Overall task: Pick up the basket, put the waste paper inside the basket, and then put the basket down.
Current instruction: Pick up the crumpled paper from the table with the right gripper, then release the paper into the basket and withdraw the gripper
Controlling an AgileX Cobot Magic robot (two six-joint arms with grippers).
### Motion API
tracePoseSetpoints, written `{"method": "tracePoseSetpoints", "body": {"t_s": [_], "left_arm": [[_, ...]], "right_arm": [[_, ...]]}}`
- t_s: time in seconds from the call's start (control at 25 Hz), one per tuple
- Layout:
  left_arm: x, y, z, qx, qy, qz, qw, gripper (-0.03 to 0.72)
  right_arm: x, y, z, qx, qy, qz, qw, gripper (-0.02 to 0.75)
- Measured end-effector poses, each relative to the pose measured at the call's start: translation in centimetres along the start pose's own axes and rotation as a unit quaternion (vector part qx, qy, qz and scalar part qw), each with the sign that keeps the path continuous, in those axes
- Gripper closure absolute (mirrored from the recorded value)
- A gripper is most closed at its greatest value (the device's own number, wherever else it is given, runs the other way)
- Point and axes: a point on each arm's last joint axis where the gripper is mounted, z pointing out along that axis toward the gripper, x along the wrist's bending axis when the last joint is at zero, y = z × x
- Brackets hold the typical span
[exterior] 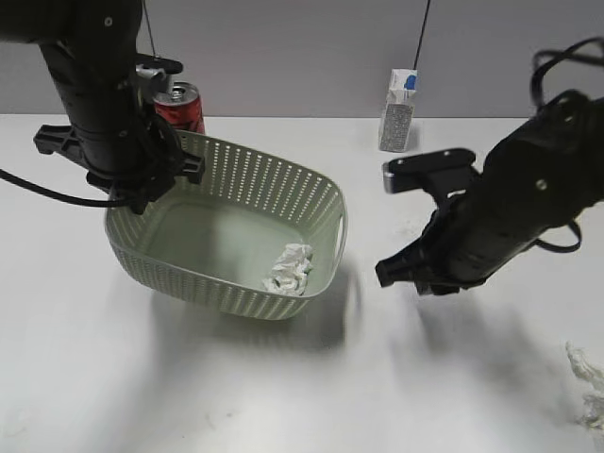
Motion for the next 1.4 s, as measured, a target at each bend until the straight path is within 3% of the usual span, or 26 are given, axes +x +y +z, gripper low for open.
{"method": "tracePoseSetpoints", "body": {"t_s": [0.2,0.36,0.52,0.72,0.8,0.92,1.0,1.24,1.32,1.4], "left_arm": [[-0.1,0.1,0.0,-0.004,-0.006,-0.003,1.000,0.681],[-0.5,0.2,0.0,-0.011,-0.028,-0.016,0.999,0.681],[-0.7,0.3,0.0,-0.015,-0.036,-0.020,0.999,0.681],[-0.7,0.3,0.0,-0.014,-0.038,-0.022,0.999,0.681],[-0.7,0.3,0.0,-0.014,-0.038,-0.022,0.999,0.681],[-0.7,0.3,0.0,-0.014,-0.038,-0.022,0.999,0.681],[-0.7,0.3,0.0,-0.014,-0.038,-0.022,0.999,0.681],[-0.7,0.3,0.0,-0.014,-0.038,-0.022,0.999,0.681],[-0.7,0.2,0.0,-0.012,-0.038,-0.022,0.999,0.681],[-0.7,0.2,0.0,-0.010,-0.037,-0.022,0.999,0.681]], "right_arm": [[0.3,1.8,-7.8,-0.140,0.049,-0.026,0.989,0.722],[1.3,3.1,-12.2,-0.253,0.101,-0.082,0.959,0.723],[3.4,3.9,-12.8,-0.275,0.134,-0.131,0.943,0.723],[6.7,4.1,-9.4,-0.268,0.142,-0.183,0.935,0.708],[7.1,3.9,-7.0,-0.244,0.135,-0.192,0.941,0.617],[7.3,3.6,-4.4,-0.211,0.125,-0.206,0.947,0.261],[7.3,3.5,-3.8,-0.203,0.123,-0.209,0.949,0.144],[7.1,4.1,-5.7,-0.231,0.126,-0.207,0.942,0.122],[6.2,4.6,-7.5,-0.246,0.128,-0.186,0.943,0.119],[3.7,5.3,-9.4,-0.248,0.118,-0.144,0.951,0.119]]}}
